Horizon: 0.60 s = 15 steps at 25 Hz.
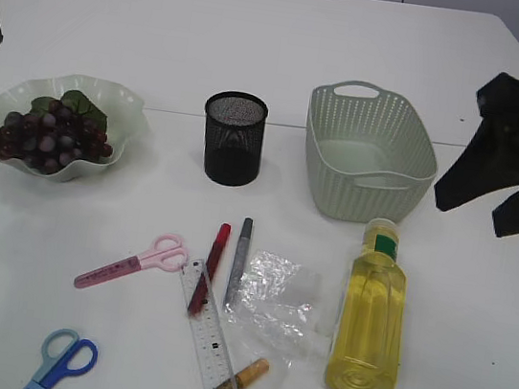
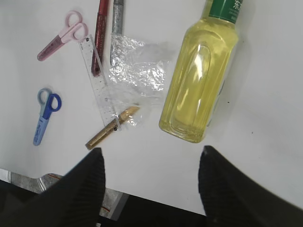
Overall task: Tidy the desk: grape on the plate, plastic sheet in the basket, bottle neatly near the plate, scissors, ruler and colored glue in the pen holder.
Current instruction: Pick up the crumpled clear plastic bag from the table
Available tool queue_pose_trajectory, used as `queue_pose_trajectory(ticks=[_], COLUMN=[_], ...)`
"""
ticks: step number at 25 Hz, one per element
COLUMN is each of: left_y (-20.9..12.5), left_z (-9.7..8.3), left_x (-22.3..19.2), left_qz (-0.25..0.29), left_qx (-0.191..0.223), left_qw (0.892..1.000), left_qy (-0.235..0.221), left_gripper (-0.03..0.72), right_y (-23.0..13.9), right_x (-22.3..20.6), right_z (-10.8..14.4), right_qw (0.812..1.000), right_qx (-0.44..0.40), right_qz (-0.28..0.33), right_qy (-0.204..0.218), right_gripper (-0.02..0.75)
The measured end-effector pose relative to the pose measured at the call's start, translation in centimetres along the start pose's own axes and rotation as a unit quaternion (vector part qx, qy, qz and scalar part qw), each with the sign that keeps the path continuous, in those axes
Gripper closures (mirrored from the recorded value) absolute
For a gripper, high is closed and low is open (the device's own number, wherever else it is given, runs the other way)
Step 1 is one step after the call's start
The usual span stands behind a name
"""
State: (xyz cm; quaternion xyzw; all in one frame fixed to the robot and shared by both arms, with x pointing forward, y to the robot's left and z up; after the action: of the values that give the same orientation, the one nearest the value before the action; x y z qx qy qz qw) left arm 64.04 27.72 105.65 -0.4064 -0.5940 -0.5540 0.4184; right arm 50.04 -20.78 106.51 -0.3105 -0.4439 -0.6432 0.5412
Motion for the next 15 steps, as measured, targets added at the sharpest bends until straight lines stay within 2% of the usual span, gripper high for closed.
queue_pose_trajectory(ticks=[2, 5, 7, 11, 15], left_y=[0.0, 0.0, 0.0, 0.0, 0.0], left_z=[-0.1, -0.2, -0.2, -0.2, -0.3], left_x=[0.0, 0.0, 0.0, 0.0, 0.0], left_qz=[0.000, 0.001, 0.001, 0.001, 0.001], left_qx=[0.002, 0.003, 0.003, 0.004, 0.004], left_qw=[1.000, 1.000, 1.000, 1.000, 1.000], left_qy=[-0.003, -0.006, -0.007, -0.009, -0.010], left_gripper=[0.265, 0.265, 0.265, 0.265, 0.265], right_y=[0.2, 0.3, 0.1, 0.3, 0.2], right_x=[-0.8, -2.5, -3.6, -5.4, -7.7], right_z=[0.2, 0.9, 1.9, 4.3, 6.0], right_qw=[1.000, 0.998, 0.994, 0.986, 0.968], right_qx=[0.005, 0.036, 0.068, 0.126, 0.215], right_qz=[0.012, 0.041, 0.057, 0.076, 0.104], right_qy=[-0.002, -0.031, -0.056, -0.073, -0.082], right_gripper=[0.280, 0.282, 0.281, 0.281, 0.281])
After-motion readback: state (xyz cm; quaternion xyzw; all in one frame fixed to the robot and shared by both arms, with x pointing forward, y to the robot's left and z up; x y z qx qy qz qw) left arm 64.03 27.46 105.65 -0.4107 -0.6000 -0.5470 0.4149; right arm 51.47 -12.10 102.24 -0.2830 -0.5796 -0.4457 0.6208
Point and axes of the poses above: a point on each arm's last joint axis where the gripper is mounted, x pointing back along that axis away from the gripper, z along the wrist's bending axis when the last joint is at zero, y = z × x, the point moved 4 cm from there along -x, pointing out along that axis toward the gripper, and after that the axes turned 1 degree about x, right-handed, at the moved point
